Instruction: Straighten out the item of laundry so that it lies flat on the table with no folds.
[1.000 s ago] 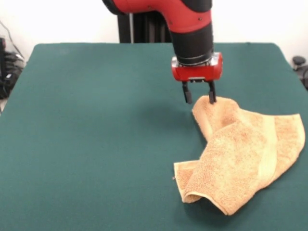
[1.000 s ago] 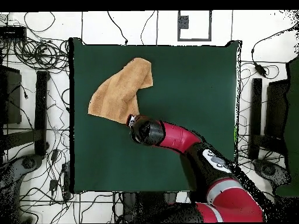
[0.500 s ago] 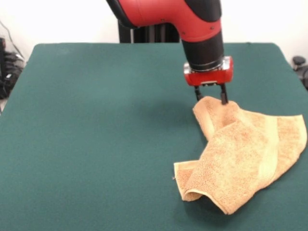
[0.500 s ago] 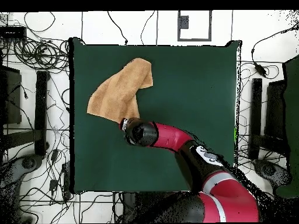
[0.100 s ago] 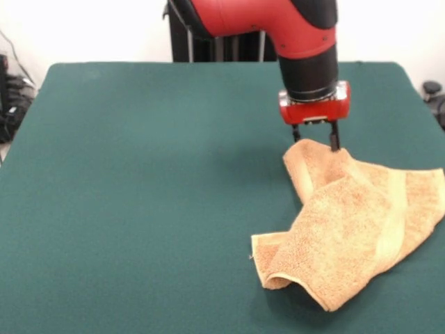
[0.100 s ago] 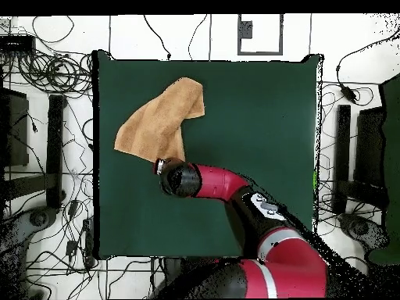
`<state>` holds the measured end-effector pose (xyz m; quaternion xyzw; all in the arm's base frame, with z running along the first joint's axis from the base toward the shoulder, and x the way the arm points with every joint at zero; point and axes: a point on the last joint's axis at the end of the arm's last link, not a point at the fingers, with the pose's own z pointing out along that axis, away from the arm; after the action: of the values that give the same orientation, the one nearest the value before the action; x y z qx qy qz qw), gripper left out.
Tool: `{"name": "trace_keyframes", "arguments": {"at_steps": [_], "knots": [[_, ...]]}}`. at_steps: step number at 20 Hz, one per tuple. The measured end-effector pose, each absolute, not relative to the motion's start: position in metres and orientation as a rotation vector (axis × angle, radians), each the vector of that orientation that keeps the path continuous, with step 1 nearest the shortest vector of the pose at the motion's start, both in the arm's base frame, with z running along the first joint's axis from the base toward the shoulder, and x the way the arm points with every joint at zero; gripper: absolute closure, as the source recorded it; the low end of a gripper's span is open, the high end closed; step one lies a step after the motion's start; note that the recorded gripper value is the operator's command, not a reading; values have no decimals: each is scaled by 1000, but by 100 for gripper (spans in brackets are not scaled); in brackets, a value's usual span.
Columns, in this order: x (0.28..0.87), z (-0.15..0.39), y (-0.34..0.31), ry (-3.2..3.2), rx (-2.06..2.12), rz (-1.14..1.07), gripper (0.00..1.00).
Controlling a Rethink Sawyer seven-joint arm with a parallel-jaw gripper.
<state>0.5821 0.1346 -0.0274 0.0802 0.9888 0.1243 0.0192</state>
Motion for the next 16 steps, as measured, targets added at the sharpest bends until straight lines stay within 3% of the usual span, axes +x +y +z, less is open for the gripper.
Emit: {"name": "trace_keyframes", "arguments": {"at_steps": [16], "knots": [[611, 28, 126, 2887, 162, 182, 0]]}}
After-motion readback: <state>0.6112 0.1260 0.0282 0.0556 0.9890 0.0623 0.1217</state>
